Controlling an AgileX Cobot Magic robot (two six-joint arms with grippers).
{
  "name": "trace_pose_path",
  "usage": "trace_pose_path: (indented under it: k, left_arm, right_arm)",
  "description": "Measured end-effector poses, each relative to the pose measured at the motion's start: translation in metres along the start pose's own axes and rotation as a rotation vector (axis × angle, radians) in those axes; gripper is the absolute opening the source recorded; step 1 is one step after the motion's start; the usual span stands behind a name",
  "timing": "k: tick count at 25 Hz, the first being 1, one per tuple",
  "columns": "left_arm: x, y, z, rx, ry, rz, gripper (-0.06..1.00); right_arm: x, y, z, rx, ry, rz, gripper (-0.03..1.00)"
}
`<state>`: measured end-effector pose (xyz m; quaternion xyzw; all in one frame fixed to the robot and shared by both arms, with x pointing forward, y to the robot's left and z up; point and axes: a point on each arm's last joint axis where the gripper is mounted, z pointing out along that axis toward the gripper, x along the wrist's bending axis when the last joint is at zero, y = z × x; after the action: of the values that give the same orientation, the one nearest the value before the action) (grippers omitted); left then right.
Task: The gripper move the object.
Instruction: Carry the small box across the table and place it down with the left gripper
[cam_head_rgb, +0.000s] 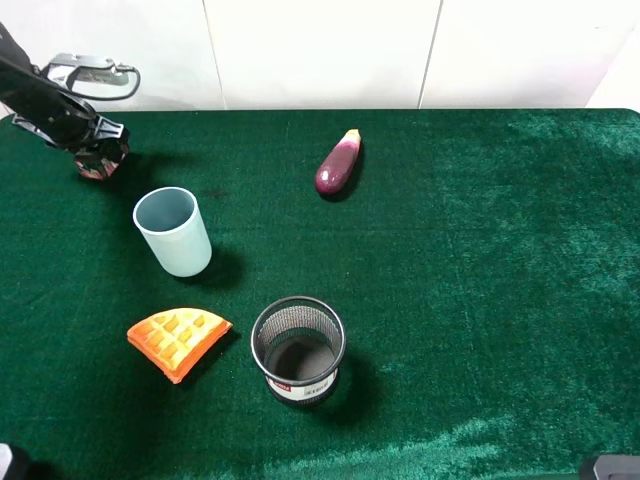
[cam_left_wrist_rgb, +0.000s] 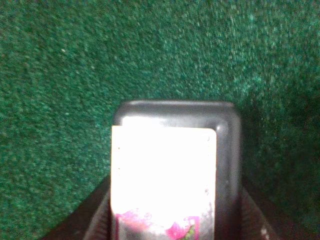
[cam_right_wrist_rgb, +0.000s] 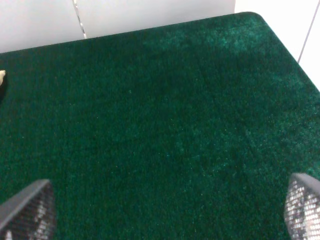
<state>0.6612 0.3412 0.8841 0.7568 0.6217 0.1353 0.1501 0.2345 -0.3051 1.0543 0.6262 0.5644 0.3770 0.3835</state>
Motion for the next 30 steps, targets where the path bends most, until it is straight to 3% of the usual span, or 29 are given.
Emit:
trace_pose_path:
  k: [9, 17, 30]
  left_arm:
    - [-0.002, 0.009, -0.030, -0.028, -0.003, 0.003, 0.47]
    - [-0.006, 0.009, -0.055, 0.017, -0.039, -0.024, 0.47]
    - [-0.016, 0.013, -0.104, 0.011, -0.063, -0.018, 0.47]
  right_arm:
    - [0.000, 0.000, 0.000, 0.000, 0.000, 0.000, 0.70]
    - [0.000, 0.000, 0.000, 0.000, 0.000, 0.000, 0.70]
    - [0.000, 0.000, 0.000, 0.000, 0.000, 0.000, 0.70]
